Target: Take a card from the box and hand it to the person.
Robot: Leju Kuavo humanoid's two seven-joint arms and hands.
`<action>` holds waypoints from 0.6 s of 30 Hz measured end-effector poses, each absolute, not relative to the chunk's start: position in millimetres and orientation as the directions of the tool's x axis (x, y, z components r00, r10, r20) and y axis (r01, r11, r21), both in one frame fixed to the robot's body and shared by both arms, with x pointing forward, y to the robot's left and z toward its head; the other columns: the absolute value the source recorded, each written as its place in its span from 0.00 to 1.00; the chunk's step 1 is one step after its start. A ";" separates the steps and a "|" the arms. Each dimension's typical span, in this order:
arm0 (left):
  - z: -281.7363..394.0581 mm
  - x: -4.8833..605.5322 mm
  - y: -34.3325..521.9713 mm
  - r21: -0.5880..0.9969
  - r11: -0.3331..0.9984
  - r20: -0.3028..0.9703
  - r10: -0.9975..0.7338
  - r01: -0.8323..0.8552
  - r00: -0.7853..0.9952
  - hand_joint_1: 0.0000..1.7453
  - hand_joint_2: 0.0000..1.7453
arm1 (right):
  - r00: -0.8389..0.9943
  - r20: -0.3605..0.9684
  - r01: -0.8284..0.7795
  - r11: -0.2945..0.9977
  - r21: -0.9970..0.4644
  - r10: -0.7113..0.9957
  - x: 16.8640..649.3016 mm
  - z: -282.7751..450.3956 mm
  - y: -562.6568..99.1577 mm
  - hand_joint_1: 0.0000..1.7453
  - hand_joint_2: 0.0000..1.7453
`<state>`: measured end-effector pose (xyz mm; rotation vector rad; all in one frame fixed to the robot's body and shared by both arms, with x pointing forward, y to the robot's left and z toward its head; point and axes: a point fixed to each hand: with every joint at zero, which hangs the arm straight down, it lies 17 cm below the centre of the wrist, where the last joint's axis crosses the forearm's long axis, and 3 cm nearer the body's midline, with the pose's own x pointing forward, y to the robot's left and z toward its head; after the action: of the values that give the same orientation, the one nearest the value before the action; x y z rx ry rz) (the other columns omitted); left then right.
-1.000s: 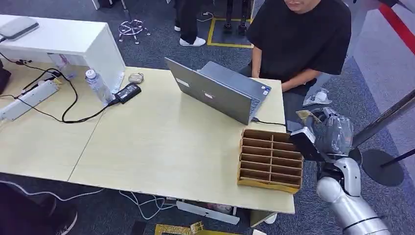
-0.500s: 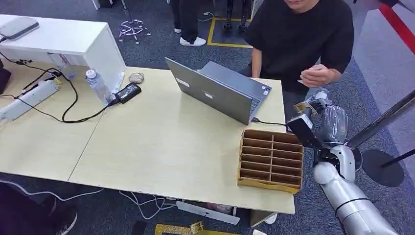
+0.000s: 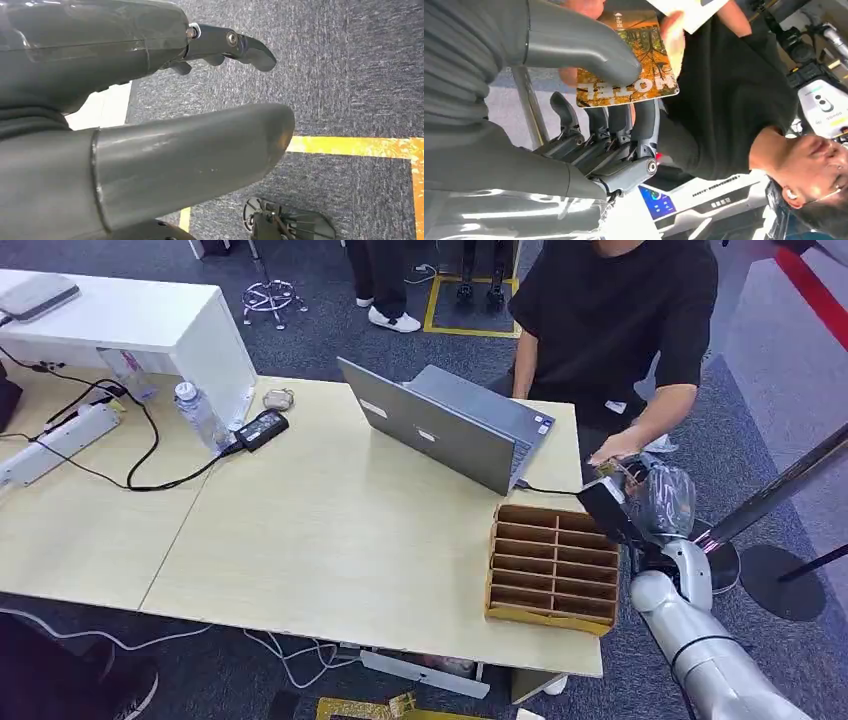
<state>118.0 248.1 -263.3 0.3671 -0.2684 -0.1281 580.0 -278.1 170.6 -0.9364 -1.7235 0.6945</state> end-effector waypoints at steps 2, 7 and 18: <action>-263.4 117.7 248.7 0.371 0.925 0.233 -0.172 0.076 0.957 0.00 0.00 | -0.183 0.499 0.265 0.532 -0.804 0.847 580.3 169.6 -278.6 0.64 1.00; -263.5 117.4 248.9 0.372 0.925 0.232 -0.173 0.077 0.957 0.00 0.00 | -0.168 0.499 0.262 0.527 -0.809 0.850 580.7 164.9 -281.1 0.41 1.00; -264.5 114.4 250.2 0.370 0.925 0.214 -0.170 0.081 0.962 0.00 0.00 | -0.147 0.493 0.266 0.514 -0.815 0.858 581.6 161.8 -286.5 0.00 1.00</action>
<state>114.4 250.2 -264.5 0.3676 -0.2462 -0.1299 581.6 -286.5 161.8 -0.9629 -1.6838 0.6890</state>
